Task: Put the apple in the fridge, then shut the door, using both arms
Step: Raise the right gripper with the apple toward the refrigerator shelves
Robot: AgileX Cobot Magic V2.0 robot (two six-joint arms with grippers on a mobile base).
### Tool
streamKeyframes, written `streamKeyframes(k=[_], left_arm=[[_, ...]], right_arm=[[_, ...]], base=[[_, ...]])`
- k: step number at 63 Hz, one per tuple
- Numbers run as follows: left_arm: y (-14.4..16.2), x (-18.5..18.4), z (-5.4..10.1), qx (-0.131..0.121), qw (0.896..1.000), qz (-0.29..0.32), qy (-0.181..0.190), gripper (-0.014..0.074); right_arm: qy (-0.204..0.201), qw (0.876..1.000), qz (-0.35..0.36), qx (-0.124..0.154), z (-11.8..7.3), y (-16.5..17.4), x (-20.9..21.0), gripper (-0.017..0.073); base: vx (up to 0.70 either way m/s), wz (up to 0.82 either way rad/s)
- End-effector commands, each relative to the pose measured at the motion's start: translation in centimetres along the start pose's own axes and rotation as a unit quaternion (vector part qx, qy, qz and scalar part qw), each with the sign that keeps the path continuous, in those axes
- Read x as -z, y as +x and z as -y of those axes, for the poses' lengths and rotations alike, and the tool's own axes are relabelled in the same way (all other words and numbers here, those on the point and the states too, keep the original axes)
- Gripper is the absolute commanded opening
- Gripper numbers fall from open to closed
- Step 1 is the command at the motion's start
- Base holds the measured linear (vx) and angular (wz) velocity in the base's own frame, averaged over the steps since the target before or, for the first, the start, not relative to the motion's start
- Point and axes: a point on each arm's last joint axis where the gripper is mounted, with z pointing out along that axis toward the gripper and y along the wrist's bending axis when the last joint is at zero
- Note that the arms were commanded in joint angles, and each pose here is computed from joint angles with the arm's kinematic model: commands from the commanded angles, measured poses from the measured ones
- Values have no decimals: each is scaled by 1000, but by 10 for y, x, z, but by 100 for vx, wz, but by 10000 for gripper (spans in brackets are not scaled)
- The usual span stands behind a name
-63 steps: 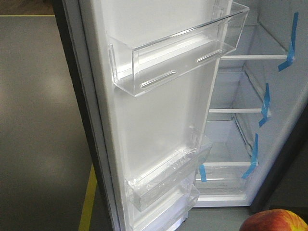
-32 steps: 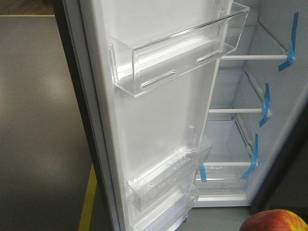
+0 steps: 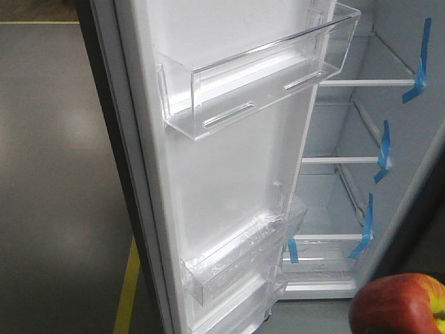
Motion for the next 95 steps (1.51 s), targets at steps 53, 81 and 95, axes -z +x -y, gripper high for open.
streamKeyframes(k=[53,81,95], left_arm=[[0,1,0,4,999,33,5,-6],[0,1,0,4,999,33,5,-6],[0,1,0,4,999,33,5,-6]], right_arm=[[66,992,90,54,54,-216,-42,358],[113,987,99,54,93,-269,-86,358],[109,990,86,37,114,-275,-123,358]], base=[[0,0],[0,0],[0,0]])
